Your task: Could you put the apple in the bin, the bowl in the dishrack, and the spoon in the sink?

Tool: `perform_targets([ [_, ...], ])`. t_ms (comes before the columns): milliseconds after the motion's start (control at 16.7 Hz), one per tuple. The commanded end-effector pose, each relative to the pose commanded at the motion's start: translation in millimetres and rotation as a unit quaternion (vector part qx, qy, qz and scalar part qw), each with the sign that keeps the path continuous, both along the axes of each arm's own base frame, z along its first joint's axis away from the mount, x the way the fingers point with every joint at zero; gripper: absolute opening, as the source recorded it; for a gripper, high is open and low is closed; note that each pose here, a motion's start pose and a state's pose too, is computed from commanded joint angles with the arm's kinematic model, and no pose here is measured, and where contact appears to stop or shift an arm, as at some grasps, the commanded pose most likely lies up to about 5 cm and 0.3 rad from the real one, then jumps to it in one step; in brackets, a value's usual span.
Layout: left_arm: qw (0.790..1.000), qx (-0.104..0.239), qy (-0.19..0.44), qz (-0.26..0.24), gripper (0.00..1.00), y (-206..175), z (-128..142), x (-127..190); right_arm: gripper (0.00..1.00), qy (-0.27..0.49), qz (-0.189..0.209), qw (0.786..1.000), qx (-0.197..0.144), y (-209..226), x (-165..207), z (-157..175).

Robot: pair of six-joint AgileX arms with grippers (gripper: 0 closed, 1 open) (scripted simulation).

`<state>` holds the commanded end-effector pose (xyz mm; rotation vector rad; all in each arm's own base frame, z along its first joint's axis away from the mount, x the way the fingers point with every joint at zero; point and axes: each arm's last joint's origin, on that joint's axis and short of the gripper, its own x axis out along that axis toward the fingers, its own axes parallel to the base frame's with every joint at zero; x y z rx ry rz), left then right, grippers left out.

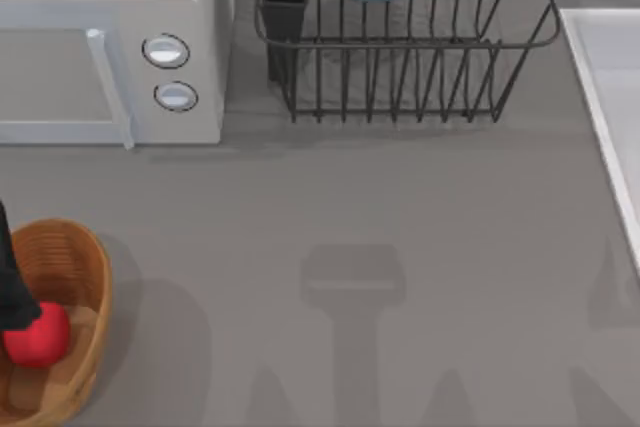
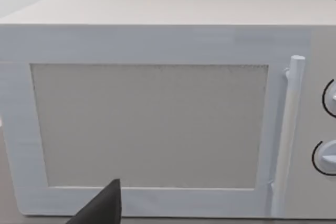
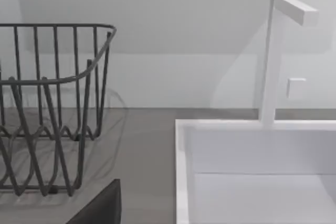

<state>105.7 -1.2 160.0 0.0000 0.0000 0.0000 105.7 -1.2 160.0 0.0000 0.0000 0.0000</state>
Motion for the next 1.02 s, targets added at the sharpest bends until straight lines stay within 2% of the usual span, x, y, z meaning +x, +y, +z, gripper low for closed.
perform_targets([
  [360, 1.0, 0.0, 0.0, 0.0, 1.0, 0, 0, 0, 1.0, 0.006, -0.001, 1.0, 0.0, 0, 0, 3],
  [540, 1.0, 0.0, 0.0, 0.0, 1.0, 0, 0, 0, 1.0, 0.058, -0.023, 0.998, 0.001, -5, 2, 14],
  [660, 1.0, 0.0, 0.0, 0.0, 1.0, 0, 0, 0, 1.0, 0.123, -0.046, 0.991, 0.004, -10, 6, 23],
  [840, 1.0, 0.0, 0.0, 0.0, 1.0, 0, 0, 0, 1.0, 0.261, -0.086, 0.961, 0.018, -22, 21, 35],
  [1020, 1.0, 0.0, 0.0, 0.0, 1.0, 0, 0, 0, 1.0, 0.415, -0.12, 0.9, 0.045, -40, 42, 38],
])
